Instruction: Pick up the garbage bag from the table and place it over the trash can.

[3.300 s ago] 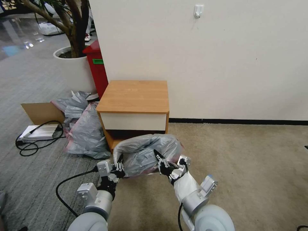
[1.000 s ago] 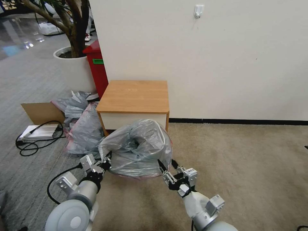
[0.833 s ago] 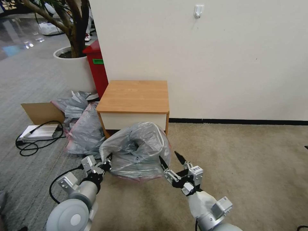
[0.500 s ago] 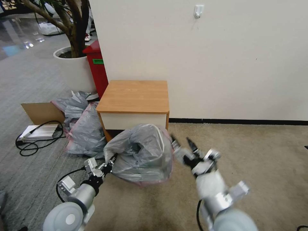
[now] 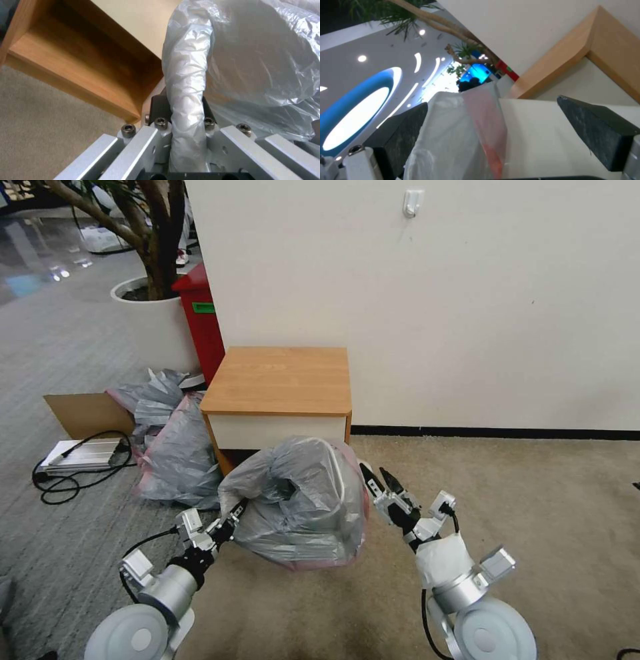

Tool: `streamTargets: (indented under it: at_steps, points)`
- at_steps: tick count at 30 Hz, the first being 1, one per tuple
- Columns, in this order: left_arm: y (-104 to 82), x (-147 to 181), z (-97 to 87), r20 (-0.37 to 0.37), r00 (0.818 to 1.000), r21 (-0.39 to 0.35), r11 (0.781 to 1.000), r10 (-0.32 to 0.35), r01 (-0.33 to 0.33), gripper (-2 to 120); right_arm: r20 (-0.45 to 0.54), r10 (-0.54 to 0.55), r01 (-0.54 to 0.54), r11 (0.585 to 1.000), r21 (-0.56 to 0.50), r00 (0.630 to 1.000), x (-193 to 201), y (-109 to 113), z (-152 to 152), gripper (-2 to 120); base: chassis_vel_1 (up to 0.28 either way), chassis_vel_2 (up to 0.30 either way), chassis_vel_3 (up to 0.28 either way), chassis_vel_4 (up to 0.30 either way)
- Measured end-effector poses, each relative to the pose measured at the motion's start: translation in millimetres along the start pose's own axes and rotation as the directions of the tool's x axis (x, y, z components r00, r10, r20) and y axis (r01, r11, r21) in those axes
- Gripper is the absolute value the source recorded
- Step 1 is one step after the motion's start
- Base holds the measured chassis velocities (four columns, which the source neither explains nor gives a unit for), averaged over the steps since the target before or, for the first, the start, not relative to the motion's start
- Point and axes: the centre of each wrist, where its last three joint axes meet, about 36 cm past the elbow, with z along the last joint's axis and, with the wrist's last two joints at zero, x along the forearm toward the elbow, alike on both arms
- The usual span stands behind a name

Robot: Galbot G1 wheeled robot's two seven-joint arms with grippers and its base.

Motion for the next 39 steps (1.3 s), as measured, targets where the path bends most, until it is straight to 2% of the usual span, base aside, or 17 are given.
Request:
streamTargets:
  at_steps: [10, 12, 13, 16, 19, 22, 24, 27, 30, 32, 34, 36, 39]
  points:
    - [-2.8, 0.6, 0.4, 0.006, 1.0, 0.009, 1.0, 0.004, -0.004, 3, -0.021, -0.013, 0.013, 1.0, -0.015, 1.0, -3.6, -13.9, 13.1, 95, 0.0, 0.0, 0.0, 0.0]
    - [-2.5, 1.1, 0.8, 0.004, 1.0, 0.009, 1.0, 0.002, -0.002, 3, -0.021, -0.017, 0.016, 1.0, -0.02, 1.0, -4.4, -14.2, 15.6, 86, 0.0, 0.0, 0.0, 0.0]
    - [-2.5, 1.1, 0.8, 0.004, 1.0, 0.009, 1.0, 0.002, -0.002, 3, -0.021, -0.017, 0.016, 1.0, -0.02, 1.0, -4.4, -14.2, 15.6, 86, 0.0, 0.0, 0.0, 0.0]
    - [-3.2, 0.7, 2.5, 0.001, 1.0, 0.01, 1.0, 0.002, -0.002, 3, -0.018, -0.037, 0.037, 0.999, -0.022, 0.999, -6.6, -10.6, 17.6, 70, 0.0, 0.0, 0.0, 0.0]
    - [-3.7, 0.3, 3.7, -0.002, 1.0, 0.01, 1.0, 0.003, -0.003, 3, -0.014, -0.045, 0.045, 0.999, -0.021, 0.999, -8.1, -9.0, 17.3, 64, 0.0, 0.0, 0.0, 0.0]
    - [-4.5, -0.3, 6.4, -0.008, 1.0, 0.006, 1.0, 0.001, -0.001, 3, -0.011, -0.05, 0.05, 0.999, -0.02, 0.999, -9.5, -7.8, 17.0, 48, 0.0, 0.0, 0.0, 0.0]
    - [-4.6, -0.4, 7.0, -0.009, 1.0, 0.005, 1.0, 0.0, 0.0, 3, -0.01, -0.05, 0.05, 0.999, -0.02, 0.999, -9.6, -7.8, 17.0, 47, 0.0, 0.0, 0.0, 0.0]
    - [-5.0, -0.9, 9.4, -0.016, 1.0, -0.003, 1.0, -0.003, 0.003, 3, -0.007, -0.05, 0.05, 0.999, -0.016, 0.999, -9.9, -8.1, 16.9, 30, 0.0, 0.0, 0.0, 0.0]
    - [-5.3, -1.1, 10.2, -0.017, 1.0, -0.006, 1.0, -0.004, 0.004, 3, -0.006, -0.05, 0.05, 0.999, -0.014, 0.999, -10.1, -8.5, 16.7, 24, 0.0, 0.0, 0.0, 0.0]
    - [-5.5, -1.2, 10.6, -0.018, 1.0, -0.007, 1.0, -0.004, 0.004, 3, -0.006, -0.048, 0.048, 0.999, -0.012, 0.999, -10.2, -9.0, 16.8, 13, 0.0, 0.0, 0.0, 0.0]
    - [-5.6, -1.2, 10.5, -0.018, 1.0, -0.007, 1.0, -0.004, 0.003, 3, -0.005, -0.048, 0.048, 0.999, -0.012, 0.999, -10.3, -9.0, 16.8, 10, 0.0, 0.0, 0.0, 0.0]
    - [-6.1, -1.1, 9.9, -0.018, 1.0, -0.009, 1.0, -0.002, 0.002, 3, -0.002, -0.048, 0.048, 0.999, -0.01, 0.999, -10.7, -9.3, 16.4, 0, 0.0, 0.0, 0.0, 0.0]
    - [-6.0, -0.9, 10.0, -0.018, 1.0, -0.01, 1.0, -0.002, 0.002, 3, 0.002, -0.045, 0.045, 0.999, -0.008, 0.999, -11.2, -10.5, 16.5, 0, 0.0, 0.0, 0.0, 0.0]
